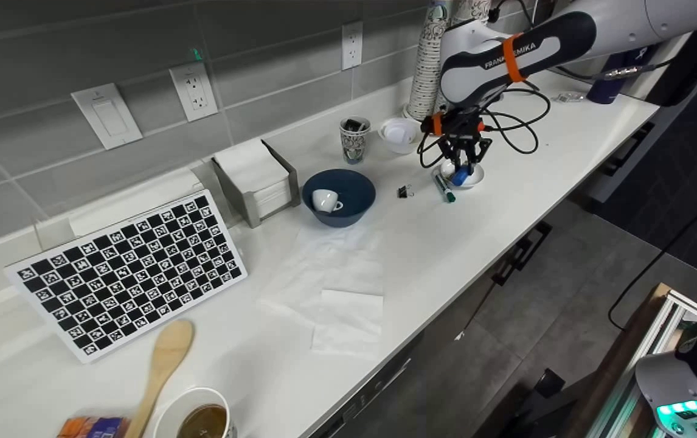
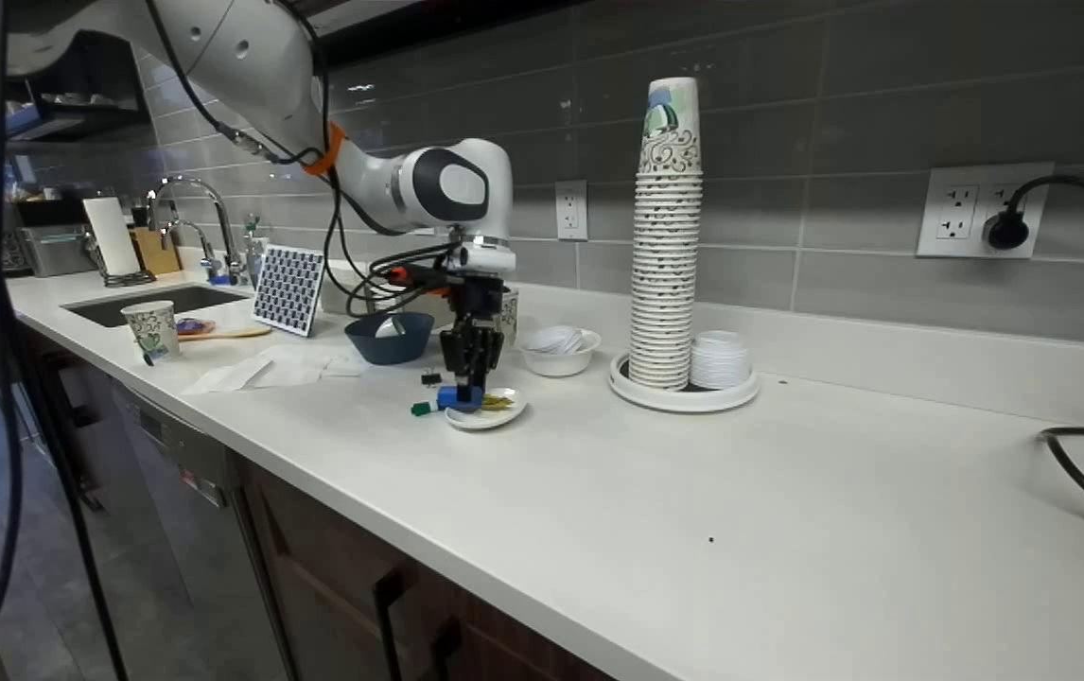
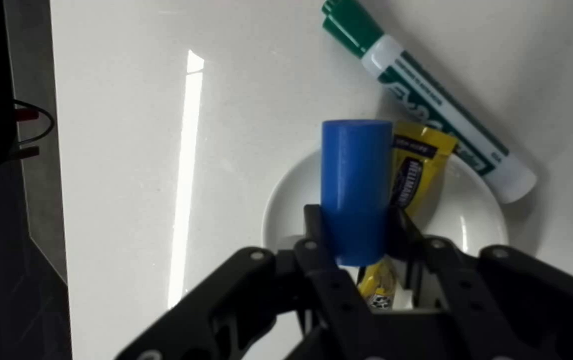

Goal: Put the blue cylinder and the yellow thing onto the bowl

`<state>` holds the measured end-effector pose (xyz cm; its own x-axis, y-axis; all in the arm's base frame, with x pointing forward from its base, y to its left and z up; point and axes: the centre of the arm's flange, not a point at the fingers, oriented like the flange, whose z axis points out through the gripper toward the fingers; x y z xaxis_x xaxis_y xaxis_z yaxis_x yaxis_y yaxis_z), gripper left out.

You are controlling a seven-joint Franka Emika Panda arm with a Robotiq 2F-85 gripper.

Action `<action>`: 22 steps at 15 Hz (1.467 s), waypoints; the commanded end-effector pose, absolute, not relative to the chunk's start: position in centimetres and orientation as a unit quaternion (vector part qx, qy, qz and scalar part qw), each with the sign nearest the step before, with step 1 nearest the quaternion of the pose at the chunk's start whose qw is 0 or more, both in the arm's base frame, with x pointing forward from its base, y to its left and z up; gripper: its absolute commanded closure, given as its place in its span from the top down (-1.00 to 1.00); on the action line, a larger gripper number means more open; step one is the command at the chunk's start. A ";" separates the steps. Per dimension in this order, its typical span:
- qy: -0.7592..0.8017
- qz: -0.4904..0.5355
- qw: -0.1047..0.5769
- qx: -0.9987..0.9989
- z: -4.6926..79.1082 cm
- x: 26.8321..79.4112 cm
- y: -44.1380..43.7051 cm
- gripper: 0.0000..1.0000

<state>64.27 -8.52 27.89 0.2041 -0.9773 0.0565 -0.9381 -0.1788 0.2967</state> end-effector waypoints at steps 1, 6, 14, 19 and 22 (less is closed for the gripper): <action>-0.636 -0.074 0.107 0.760 28.4 65.5 -9.2 -0.82; -0.641 -0.071 0.117 0.756 28.9 65.9 -10.6 -0.82; -0.646 -0.081 0.121 0.749 27.6 65.9 -10.9 0.46; -0.619 -0.058 0.095 0.777 33.4 64.3 -10.1 1.00; -0.587 -0.052 0.079 0.804 36.7 62.5 -10.5 1.00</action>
<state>65.40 -10.30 33.36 0.2327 -0.9713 0.0483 -0.9521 -0.2174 0.2149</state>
